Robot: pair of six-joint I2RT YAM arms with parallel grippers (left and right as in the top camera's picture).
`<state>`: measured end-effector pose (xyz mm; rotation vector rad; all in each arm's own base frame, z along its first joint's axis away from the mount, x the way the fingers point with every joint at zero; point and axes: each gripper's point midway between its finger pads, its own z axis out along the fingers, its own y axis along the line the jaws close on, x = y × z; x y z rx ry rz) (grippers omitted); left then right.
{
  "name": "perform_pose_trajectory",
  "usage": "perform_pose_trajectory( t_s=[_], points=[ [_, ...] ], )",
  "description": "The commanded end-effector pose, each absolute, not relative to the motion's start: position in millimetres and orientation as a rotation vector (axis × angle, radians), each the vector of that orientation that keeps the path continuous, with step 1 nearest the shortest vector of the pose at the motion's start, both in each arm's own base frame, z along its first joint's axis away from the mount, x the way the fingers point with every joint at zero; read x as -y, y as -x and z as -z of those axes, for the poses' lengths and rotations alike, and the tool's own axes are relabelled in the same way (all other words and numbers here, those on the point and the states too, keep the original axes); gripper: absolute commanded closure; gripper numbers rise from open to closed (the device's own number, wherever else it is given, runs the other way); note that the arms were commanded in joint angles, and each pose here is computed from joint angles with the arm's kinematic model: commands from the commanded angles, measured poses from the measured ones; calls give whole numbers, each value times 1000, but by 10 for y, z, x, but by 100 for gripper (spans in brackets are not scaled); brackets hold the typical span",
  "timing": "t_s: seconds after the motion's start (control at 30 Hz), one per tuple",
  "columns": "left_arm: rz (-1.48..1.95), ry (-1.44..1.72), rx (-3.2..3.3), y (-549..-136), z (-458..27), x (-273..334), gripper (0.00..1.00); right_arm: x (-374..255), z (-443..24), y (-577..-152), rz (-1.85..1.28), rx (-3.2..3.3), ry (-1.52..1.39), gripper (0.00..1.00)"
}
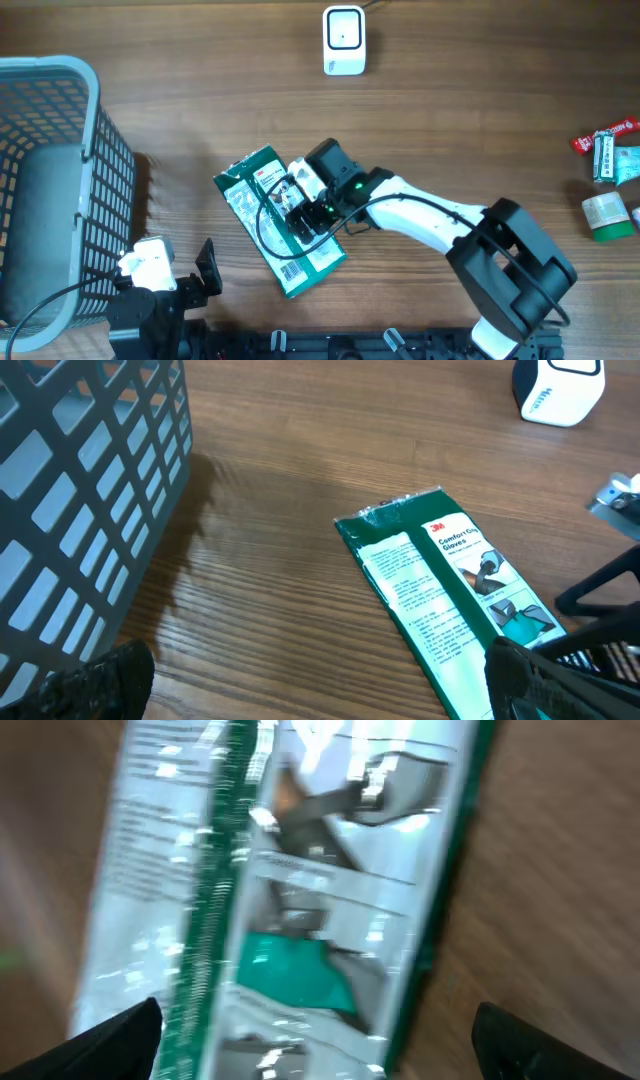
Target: Scan the item barcode
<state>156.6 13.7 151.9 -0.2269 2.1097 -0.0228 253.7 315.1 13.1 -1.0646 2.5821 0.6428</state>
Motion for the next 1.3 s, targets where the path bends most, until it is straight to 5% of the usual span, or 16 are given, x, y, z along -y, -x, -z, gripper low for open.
perform_pose_trajectory(
  t_s=[0.0,0.4,0.7,1.03,1.17,1.23,1.27],
  points=[
    [37,227,-2106,-1571,-1512,-121,0,-2963,-12,-2831,-349,-2575,993,0],
    [37,227,-2106,-1571,-1512,-121,0,-2933,155,-2789,-291,-2674,851,1],
    [37,227,-2106,-1571,-1512,-121,0,-3417,-670,-2825,-563,-2704,768,0],
    [37,227,-2106,-1571,-1512,-121,0,-3326,-52,-2707,-282,-2808,769,0],
    [37,227,-2106,-1571,-1512,-121,0,-3296,326,-2355,-346,-3004,795,2],
    [37,227,-2106,-1571,-1511,-121,0,-3233,616,-2131,-341,-3152,740,39],
    [37,227,-2106,-1571,-1512,-121,0,-3216,750,-2026,-351,-3209,739,82]
  ],
)
